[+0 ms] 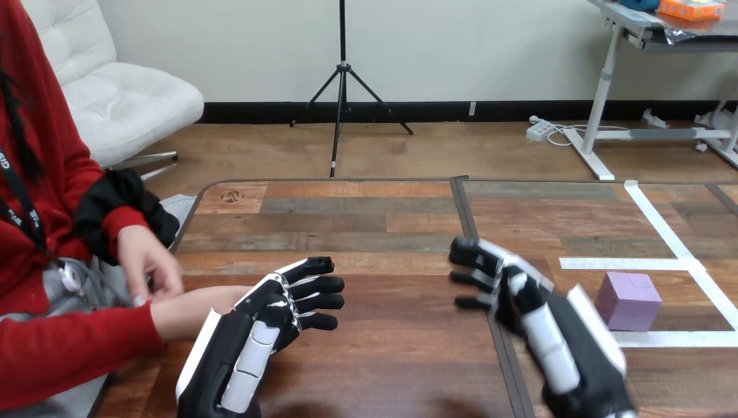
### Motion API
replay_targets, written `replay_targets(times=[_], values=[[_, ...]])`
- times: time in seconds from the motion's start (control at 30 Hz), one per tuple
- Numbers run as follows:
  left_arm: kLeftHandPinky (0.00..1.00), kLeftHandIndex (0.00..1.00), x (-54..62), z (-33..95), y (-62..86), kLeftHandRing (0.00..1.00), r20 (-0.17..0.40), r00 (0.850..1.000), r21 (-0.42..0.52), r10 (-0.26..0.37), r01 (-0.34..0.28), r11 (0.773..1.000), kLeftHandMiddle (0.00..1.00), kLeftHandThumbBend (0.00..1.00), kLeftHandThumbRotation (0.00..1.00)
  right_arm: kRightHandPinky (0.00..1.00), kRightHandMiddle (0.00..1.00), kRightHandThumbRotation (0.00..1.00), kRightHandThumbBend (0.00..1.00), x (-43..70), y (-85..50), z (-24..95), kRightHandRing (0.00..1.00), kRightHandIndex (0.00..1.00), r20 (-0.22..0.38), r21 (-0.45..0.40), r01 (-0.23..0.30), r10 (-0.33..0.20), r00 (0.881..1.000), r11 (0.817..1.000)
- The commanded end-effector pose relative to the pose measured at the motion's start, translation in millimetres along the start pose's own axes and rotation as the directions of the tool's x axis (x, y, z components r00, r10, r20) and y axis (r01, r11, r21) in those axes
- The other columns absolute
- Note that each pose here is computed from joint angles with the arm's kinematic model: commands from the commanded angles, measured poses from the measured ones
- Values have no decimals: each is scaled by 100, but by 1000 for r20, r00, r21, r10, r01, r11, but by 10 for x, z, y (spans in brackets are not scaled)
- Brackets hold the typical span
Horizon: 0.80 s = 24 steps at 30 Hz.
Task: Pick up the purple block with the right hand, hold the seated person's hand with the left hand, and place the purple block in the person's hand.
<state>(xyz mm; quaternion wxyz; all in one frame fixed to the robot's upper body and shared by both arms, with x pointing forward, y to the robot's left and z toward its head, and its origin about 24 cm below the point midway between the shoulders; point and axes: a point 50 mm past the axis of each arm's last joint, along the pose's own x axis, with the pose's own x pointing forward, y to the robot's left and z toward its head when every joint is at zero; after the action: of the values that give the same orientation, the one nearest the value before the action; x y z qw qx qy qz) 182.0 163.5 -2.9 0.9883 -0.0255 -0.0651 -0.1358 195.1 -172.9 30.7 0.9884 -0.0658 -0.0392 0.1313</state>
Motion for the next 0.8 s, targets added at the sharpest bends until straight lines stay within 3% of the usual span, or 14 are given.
replay_targets(times=[0.0,0.33,0.47,0.77], values=[[64,75,235,162,-7,71,104,994,41,-32,28,999,72,81,93,77,86,100,74,324,-239,178,86,84,93,-132,33,-21,995,991],[65,75,258,158,-11,71,100,994,44,-37,32,998,72,82,94,80,86,100,68,518,-470,205,86,83,77,-259,79,-61,995,963],[65,75,264,157,-14,71,100,994,48,-37,32,998,72,82,95,80,86,100,66,596,-579,247,86,83,73,-341,99,-79,994,935],[64,75,273,162,-16,71,104,994,45,-40,36,998,72,82,94,79,87,100,69,720,-747,327,86,85,68,-439,111,-91,994,891]])
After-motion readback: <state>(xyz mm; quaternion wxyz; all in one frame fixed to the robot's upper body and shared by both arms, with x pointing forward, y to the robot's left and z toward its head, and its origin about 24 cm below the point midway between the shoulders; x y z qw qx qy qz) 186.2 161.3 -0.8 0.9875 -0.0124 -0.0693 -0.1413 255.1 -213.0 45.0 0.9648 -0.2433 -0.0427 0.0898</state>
